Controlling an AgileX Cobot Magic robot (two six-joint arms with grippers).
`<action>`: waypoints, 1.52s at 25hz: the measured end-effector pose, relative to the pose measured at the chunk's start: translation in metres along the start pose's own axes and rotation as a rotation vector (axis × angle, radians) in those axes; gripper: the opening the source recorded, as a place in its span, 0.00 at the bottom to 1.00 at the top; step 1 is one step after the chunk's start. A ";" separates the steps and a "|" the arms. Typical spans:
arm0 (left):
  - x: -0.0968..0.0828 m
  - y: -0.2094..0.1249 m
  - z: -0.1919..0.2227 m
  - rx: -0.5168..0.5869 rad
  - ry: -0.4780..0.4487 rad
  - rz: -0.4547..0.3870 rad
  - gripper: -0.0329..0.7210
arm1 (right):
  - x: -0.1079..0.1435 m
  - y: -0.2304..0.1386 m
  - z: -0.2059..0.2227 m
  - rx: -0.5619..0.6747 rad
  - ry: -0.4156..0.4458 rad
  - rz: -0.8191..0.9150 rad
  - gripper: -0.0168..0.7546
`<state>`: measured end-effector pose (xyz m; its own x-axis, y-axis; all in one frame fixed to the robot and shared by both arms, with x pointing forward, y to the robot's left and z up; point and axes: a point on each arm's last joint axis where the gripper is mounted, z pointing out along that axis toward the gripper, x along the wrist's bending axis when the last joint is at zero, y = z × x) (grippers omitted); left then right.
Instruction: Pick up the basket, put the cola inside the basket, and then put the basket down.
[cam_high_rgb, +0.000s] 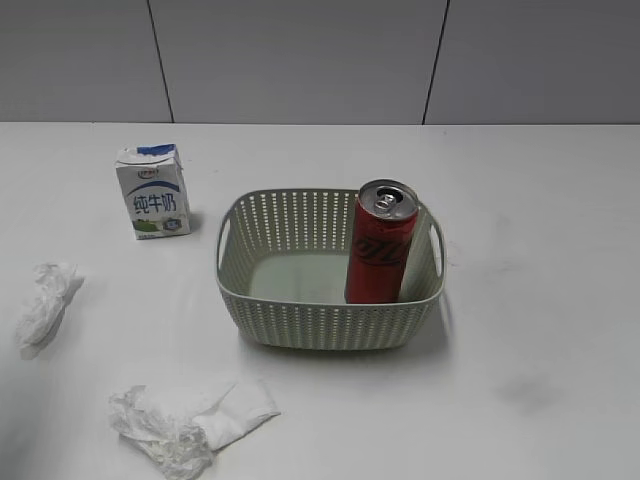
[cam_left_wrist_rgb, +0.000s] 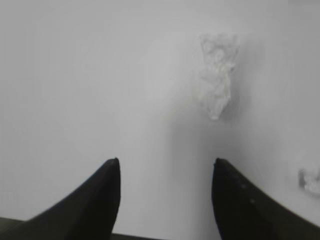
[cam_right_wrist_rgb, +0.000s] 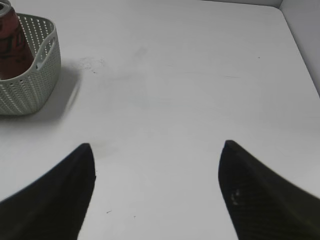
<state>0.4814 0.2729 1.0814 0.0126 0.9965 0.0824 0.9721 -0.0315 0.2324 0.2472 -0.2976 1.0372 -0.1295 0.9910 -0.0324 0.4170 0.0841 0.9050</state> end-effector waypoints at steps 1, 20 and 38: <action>0.001 -0.014 -0.001 0.001 -0.005 -0.001 0.63 | 0.000 0.000 0.000 0.000 0.000 0.000 0.78; 0.026 -0.210 -0.020 -0.527 -0.088 -0.056 0.61 | 0.000 0.000 0.000 0.000 0.000 0.001 0.78; 0.031 -0.247 -0.024 -0.794 -0.129 -0.080 0.58 | 0.000 0.000 0.000 0.000 0.000 0.001 0.78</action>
<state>0.2361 0.3094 1.0493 0.0243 0.9976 -0.0650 0.5157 0.0432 0.8557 0.2472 -0.2976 1.0372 -0.1290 0.9912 -0.0312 0.4172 0.0828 0.9050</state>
